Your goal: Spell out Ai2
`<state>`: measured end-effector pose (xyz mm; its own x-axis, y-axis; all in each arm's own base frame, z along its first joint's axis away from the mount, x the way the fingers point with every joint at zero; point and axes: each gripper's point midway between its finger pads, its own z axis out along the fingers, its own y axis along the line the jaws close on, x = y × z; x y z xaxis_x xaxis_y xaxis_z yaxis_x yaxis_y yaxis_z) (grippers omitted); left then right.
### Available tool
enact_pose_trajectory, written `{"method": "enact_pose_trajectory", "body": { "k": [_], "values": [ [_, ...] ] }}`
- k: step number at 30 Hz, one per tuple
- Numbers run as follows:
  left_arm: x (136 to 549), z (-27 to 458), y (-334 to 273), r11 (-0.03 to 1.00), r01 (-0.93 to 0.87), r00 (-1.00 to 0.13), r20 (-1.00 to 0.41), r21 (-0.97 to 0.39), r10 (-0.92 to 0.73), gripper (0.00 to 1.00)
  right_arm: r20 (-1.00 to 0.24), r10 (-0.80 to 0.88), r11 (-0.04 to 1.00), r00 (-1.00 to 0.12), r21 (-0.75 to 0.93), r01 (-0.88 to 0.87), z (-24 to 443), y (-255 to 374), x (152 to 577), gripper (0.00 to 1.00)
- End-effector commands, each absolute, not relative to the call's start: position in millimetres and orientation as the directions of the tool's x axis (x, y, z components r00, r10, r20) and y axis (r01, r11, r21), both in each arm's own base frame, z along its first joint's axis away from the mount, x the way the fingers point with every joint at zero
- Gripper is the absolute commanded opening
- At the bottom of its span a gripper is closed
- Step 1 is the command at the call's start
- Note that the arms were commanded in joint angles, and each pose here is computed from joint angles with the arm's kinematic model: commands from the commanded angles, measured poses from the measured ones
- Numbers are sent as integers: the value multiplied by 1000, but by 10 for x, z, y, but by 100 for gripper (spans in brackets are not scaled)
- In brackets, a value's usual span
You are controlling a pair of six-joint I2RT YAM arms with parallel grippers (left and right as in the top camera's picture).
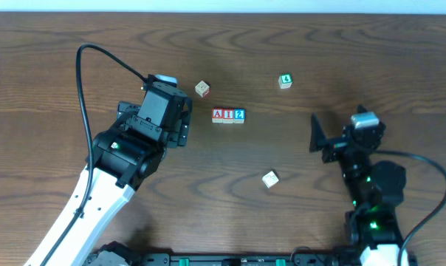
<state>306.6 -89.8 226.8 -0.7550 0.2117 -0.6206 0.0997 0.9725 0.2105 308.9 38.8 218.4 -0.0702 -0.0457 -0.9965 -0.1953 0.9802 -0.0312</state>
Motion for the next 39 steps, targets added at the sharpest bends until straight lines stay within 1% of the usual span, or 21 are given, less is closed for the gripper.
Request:
{"method": "enact_pose_trajectory", "body": {
  "k": [1,6,11,13,17,21,28,37,39],
  "values": [
    [3071,2273,-849,967,94,-754,-618,236,224,95,-998,-67,968,-6,-63,-244,2212,458,2978,99],
    [3070,2272,-849,967,94,-754,-617,236,224,96,-994,-57,972,92,-76,-222,2341,426,2828,99],
    [3070,2272,-849,967,94,-754,-617,236,224,95,-984,-35,983,174,-65,-170,2318,299,2716,99],
    [3070,2272,-849,967,94,-754,-617,236,224,95,-985,-2,984,171,-32,-174,2297,294,2701,99],
    [3070,2272,-849,967,94,-754,-617,236,224,95,-983,-4,989,185,-31,-142,2260,233,2686,99],
    [3070,2272,-849,967,94,-754,-617,236,224,95,-986,-2,992,168,-23,-128,2184,194,2688,99],
    [3070,2272,-849,967,94,-754,-617,236,224,95,-979,-3,992,202,-29,-126,2272,194,2611,99],
    [3070,2272,-849,967,94,-754,-617,236,224,95,-984,-3,992,176,-25,-122,2205,186,2545,99],
    [3070,2272,-849,967,94,-754,-617,236,224,95,-988,-2,992,156,-22,-123,2153,186,2534,99]
  ]
}}
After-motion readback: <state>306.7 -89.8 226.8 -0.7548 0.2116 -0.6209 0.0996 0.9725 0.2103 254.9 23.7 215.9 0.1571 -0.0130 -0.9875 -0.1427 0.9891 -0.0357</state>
